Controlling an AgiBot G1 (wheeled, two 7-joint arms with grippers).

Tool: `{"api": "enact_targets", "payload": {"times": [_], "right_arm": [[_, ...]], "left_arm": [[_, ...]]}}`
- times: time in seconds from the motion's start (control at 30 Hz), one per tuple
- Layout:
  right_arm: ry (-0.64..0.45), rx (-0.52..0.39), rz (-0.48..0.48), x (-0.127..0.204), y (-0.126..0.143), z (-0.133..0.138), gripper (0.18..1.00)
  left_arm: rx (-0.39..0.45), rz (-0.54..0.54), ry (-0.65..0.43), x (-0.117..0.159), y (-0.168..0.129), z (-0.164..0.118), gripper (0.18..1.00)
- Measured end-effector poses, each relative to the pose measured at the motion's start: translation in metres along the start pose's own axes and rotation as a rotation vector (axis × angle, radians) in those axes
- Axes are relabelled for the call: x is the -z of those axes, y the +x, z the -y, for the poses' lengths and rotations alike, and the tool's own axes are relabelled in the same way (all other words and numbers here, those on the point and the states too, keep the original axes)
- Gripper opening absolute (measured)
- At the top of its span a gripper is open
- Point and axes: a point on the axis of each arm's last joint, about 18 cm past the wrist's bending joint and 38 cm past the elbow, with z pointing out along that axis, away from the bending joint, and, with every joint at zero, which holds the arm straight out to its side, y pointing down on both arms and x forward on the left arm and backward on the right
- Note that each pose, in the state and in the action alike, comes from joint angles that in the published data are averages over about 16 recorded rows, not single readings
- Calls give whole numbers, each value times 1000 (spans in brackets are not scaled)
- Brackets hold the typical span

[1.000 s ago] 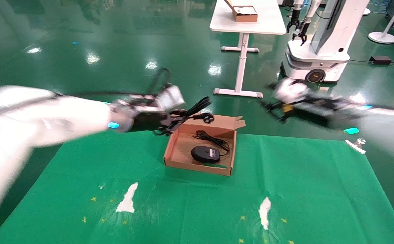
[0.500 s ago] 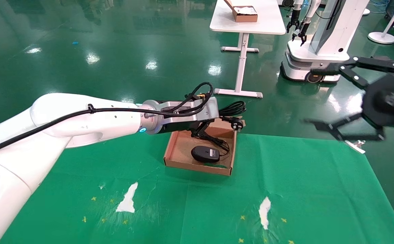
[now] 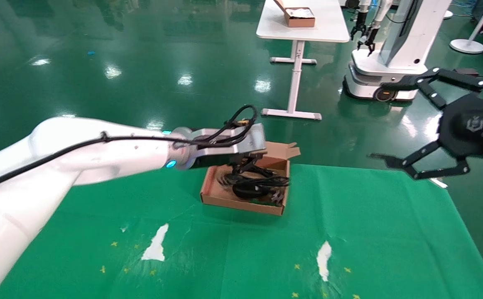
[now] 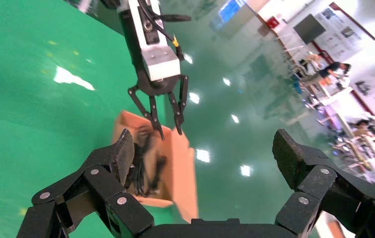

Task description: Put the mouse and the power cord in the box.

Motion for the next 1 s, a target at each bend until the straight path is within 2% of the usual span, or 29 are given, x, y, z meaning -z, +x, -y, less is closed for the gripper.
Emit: {"api": "enact_targets", "payload": {"times": [0.23, 0.53, 0.77, 1.0], "right_arm": [[28, -57, 23, -4, -13, 3, 995], [69, -147, 58, -13, -34, 9, 1001], [102, -221, 92, -18, -52, 16, 1001], [136, -298, 131, -23, -71, 24, 1001]], "left_arm": [[138, -26, 85, 20, 17, -12, 438], [305, -60, 203, 57, 38, -24, 642], [407, -84, 290, 92, 51, -30, 797], [484, -112, 371, 130, 64, -33, 904]]}}
